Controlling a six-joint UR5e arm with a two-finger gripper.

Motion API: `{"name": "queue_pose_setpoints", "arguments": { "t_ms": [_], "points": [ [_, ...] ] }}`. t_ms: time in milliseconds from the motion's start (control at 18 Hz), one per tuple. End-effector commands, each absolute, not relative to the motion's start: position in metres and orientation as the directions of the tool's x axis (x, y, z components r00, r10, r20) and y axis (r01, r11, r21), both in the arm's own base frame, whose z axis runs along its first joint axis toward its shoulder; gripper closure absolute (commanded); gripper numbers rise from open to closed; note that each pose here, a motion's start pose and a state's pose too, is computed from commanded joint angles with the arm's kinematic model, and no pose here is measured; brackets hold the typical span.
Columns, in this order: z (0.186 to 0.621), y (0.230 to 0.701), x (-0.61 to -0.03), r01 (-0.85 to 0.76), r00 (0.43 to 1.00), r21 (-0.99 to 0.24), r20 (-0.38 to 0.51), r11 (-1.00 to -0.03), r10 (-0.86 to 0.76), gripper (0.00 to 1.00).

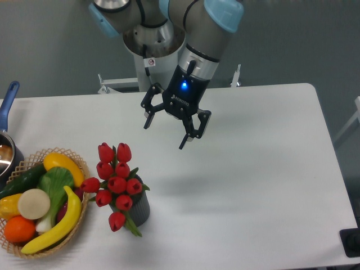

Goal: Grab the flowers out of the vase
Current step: 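Move the open gripper toward the red tulips in the grey vase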

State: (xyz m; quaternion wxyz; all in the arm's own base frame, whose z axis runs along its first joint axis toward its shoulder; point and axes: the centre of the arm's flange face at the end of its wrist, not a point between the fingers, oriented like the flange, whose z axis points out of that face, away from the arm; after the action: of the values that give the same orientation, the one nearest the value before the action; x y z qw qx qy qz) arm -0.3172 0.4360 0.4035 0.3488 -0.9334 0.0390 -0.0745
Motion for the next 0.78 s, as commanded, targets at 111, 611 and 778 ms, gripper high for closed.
{"name": "queue_pose_setpoints", "arguments": {
  "t_ms": [111,611,778],
  "points": [
    [0.398,0.434,-0.314,-0.023,0.986,-0.650,0.113,-0.760,-0.127,0.00],
    [0.377,0.456,-0.316,-0.068,0.983,-0.666,0.082,-0.743,-0.163,0.00],
    [0.374,0.470,-0.322,-0.083,0.982,-0.676,0.070,-0.732,-0.177,0.00]
  ]
}}
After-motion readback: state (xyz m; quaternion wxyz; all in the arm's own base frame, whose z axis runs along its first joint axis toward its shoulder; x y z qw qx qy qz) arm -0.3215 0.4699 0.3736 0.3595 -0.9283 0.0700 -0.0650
